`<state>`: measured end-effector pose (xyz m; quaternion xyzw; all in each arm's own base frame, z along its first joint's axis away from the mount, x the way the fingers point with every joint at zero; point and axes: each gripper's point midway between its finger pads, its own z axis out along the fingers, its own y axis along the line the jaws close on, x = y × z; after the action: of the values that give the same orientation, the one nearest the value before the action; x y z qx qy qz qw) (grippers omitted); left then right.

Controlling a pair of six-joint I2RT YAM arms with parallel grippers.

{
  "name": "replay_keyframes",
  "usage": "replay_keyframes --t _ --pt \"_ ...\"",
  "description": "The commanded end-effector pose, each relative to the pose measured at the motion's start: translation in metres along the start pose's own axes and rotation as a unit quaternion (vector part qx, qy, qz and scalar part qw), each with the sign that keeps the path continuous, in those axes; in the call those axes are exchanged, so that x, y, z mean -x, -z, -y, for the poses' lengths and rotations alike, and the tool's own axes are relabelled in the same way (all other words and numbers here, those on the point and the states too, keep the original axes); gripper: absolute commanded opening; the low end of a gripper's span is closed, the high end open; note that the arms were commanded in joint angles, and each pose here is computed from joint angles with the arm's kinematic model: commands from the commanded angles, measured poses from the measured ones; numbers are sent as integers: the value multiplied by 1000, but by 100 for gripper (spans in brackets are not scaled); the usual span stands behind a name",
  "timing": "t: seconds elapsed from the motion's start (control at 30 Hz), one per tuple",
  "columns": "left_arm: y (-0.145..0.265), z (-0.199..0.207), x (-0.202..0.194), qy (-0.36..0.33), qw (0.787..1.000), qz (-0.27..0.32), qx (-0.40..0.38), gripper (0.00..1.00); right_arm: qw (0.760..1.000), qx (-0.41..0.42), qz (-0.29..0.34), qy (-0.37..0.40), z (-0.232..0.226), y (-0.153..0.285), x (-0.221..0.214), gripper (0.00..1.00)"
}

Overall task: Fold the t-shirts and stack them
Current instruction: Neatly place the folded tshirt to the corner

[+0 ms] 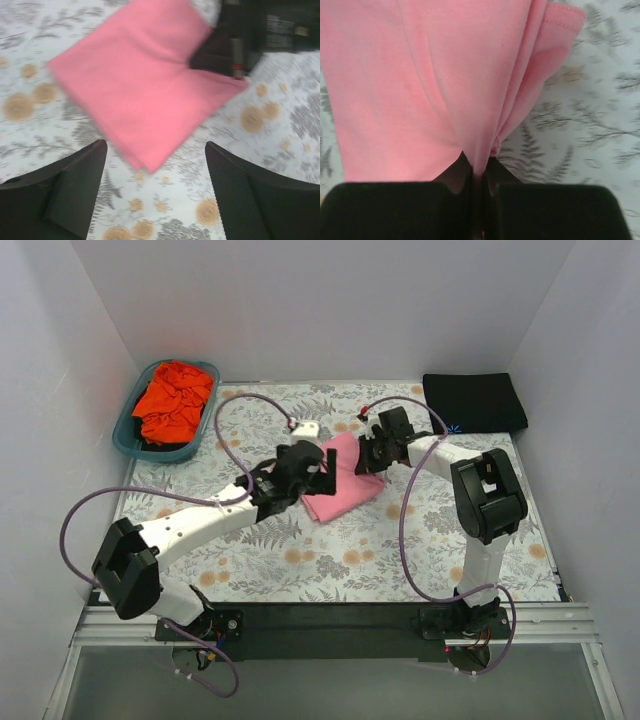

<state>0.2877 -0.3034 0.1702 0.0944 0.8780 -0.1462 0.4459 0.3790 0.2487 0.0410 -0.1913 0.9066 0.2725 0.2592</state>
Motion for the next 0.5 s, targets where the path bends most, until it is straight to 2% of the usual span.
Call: replay_keyframes --t 0.0,0.07,0.1,0.2,0.23,0.3,0.33,0.47 --pt "4 -75 5 54 996 -13 67 81 992 -108 -32 63 58 17 17 1" --pt "6 -120 14 98 989 -5 111 83 989 -120 -31 84 71 21 31 1" --pt "6 -136 2 107 986 -17 127 84 987 -136 -15 84 85 26 50 1" --pt "7 -182 -16 157 974 -28 163 84 979 -180 -22 91 120 33 65 1" --pt "6 -188 -25 167 972 -40 161 85 976 -196 -4 99 126 40 87 1" --pt "7 -213 -38 177 965 -53 185 89 964 -240 -11 110 153 47 96 1" --pt "9 -225 -42 177 960 -54 209 93 960 -254 9 119 157 54 117 1" --pt "14 -240 -55 201 948 -45 244 98 936 -324 26 139 196 70 151 1"
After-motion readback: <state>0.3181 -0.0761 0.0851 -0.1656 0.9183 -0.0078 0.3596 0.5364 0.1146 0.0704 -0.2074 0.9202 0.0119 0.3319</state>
